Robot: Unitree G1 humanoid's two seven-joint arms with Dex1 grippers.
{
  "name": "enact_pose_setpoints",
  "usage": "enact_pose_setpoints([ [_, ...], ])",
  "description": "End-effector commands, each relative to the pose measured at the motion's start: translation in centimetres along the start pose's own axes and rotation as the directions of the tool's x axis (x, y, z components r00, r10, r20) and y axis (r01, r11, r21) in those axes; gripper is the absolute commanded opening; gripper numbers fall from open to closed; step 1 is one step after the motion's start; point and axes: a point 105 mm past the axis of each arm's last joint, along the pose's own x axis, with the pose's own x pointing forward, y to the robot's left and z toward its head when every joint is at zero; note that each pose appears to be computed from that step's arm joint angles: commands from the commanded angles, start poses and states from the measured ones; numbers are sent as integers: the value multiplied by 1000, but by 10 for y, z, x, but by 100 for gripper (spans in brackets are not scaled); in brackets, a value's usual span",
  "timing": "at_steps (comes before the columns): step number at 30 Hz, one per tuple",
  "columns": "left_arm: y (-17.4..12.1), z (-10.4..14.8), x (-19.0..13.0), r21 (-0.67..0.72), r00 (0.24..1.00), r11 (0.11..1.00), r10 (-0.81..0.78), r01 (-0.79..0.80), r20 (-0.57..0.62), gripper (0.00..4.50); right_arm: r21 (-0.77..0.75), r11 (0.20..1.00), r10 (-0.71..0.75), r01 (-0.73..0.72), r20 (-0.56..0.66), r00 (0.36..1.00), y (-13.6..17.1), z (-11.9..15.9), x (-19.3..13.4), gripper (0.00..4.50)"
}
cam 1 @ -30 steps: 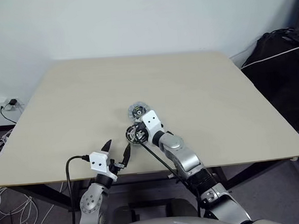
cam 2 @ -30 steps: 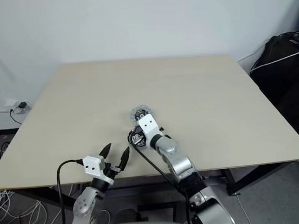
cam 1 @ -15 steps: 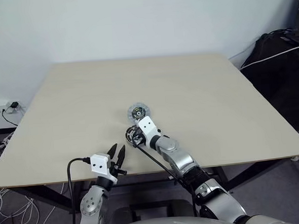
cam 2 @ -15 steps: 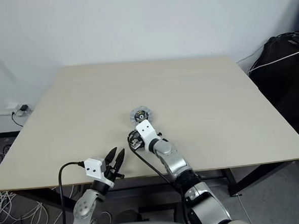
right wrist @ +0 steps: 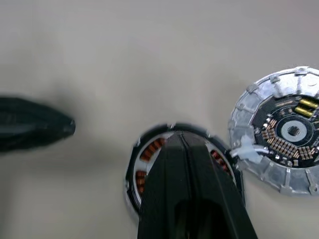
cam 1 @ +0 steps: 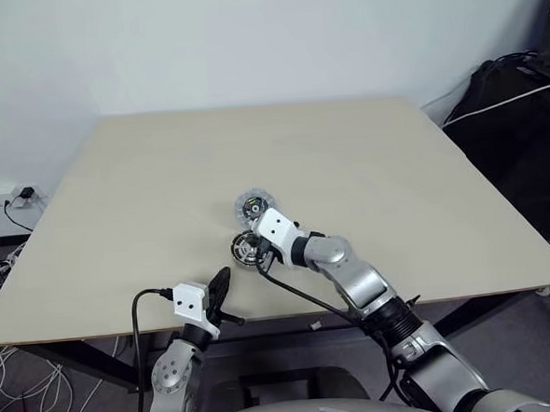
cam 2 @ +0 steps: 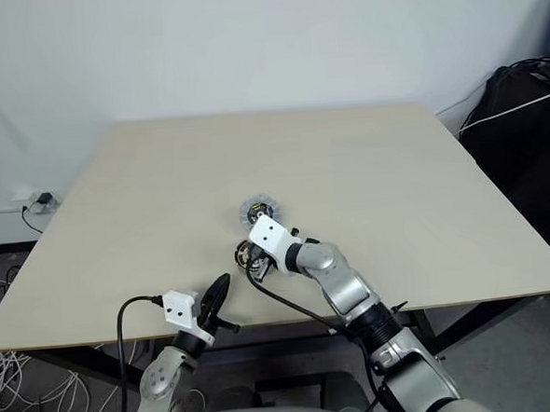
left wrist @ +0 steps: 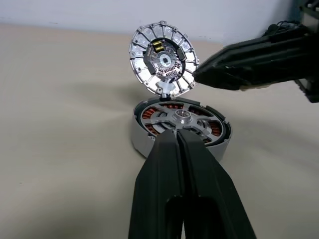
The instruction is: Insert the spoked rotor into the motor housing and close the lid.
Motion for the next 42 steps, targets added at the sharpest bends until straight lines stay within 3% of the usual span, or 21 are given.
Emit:
enact_pose_setpoints([
  [1, -2, 9, 5, 16, 999, 1000, -18, 17, 41, 3, -120, 991, 63, -65, -21, 998, -2, 11, -5, 0],
  [2, -2, 8, 5, 17, 999, 1000, -18, 17, 40, 3, -143, 986, 80, -86, -45, 996, -2, 8, -5, 0],
  [5, -2, 8, 6, 17, 999, 1000, -17, 17, 37, 0, -200, 970, 122, -141, -101, 987, -1, 4, -7, 62],
  [12, -4, 12, 8, 13, 999, 1000, -11, 11, 43, 0, -274, 942, 156, -193, -153, 976, -3, 4, -5, 283],
  [26, -9, 17, 10, 3, 999, 1000, -10, 10, 46, 0, -356, 871, 232, -339, -311, 922, -10, -13, -8, 283],
  [42, -10, 13, 7, -24, 999, 1000, 5, -4, 38, 0, -352, 855, 260, -381, -345, 902, -10, -18, -1, 283],
])
